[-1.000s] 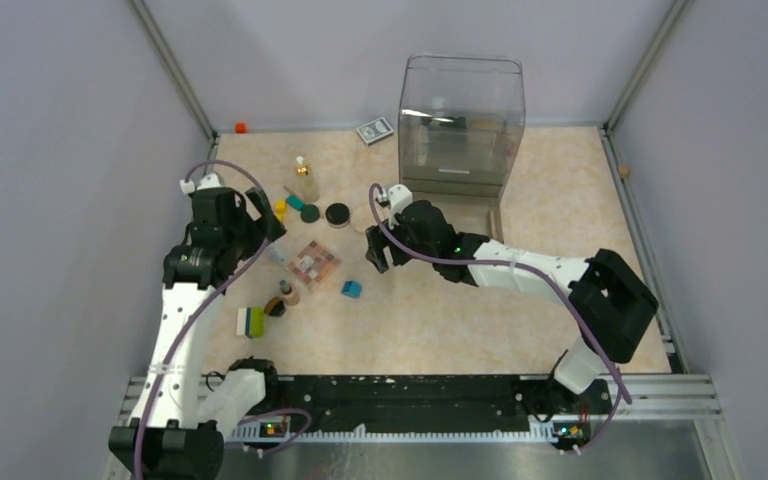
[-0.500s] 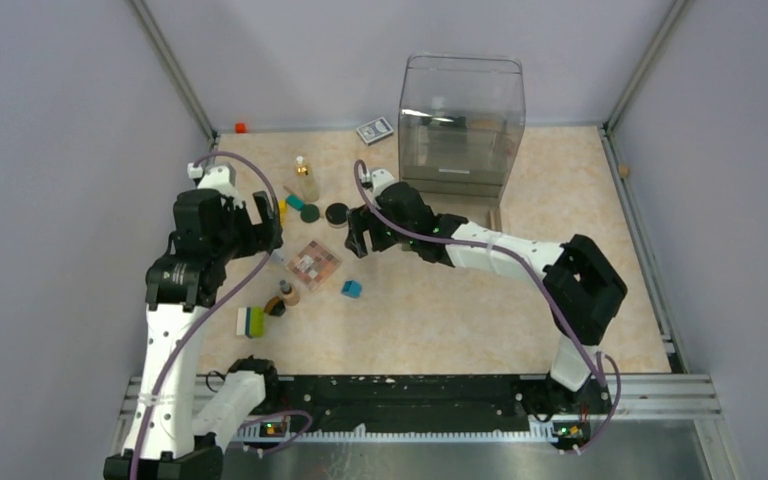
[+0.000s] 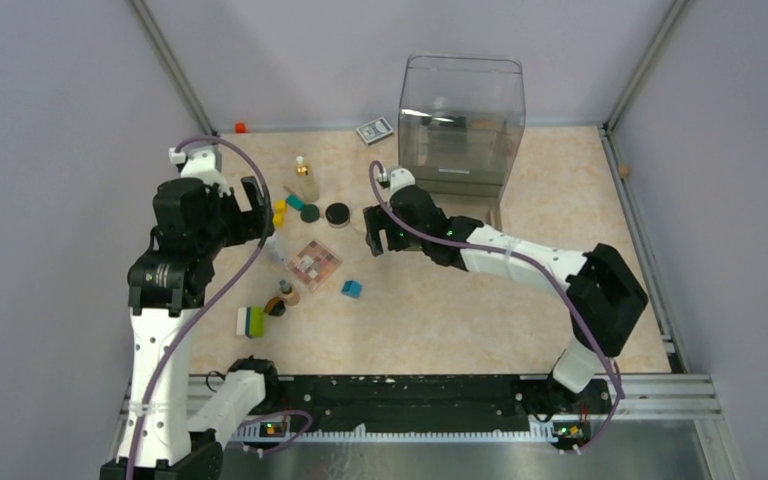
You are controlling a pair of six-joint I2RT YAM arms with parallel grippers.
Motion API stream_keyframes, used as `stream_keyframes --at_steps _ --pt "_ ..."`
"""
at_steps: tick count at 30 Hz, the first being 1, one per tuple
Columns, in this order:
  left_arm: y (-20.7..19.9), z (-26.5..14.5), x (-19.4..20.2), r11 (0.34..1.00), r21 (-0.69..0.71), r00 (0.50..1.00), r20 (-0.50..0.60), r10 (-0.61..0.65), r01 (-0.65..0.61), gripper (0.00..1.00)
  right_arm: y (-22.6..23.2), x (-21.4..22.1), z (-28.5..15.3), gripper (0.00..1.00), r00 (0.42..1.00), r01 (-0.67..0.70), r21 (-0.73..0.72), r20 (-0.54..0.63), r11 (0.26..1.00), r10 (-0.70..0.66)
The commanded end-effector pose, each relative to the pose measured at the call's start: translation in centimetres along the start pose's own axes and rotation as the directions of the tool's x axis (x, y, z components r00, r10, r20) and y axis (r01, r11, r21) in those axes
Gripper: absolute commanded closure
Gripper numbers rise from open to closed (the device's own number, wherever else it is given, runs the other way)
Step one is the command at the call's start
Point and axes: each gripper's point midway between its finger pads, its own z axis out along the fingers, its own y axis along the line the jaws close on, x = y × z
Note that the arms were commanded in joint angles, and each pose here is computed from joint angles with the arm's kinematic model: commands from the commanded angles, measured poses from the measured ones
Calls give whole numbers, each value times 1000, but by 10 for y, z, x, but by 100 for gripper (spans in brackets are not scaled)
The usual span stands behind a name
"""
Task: Organize the makeup
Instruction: Move the makeup to the center of the board.
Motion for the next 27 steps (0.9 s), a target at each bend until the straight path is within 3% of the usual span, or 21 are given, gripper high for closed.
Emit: stream_keyframes --at_steps 1,8,13,19,27 --pt "17 0 -9 994 -105 999 40 -19 23 1 -13 -28 -32 21 994 -17 46 105 999 12" --pt "31 -5 -11 980 -184 995 82 -56 70 1 -24 -19 -53 21 993 -45 71 113 996 37" --pt "51 -10 -1 950 -292 991 97 -88 113 1 -52 -13 -77 20 986 -61 173 165 983 32" --pt "56 -10 6 936 -316 986 107 -125 153 1 -87 -12 -104 16 979 -72 301 204 951 9" --pt "50 -7 3 946 -276 981 139 -138 172 1 -97 -8 -102 15 976 -138 214 192 967 97"
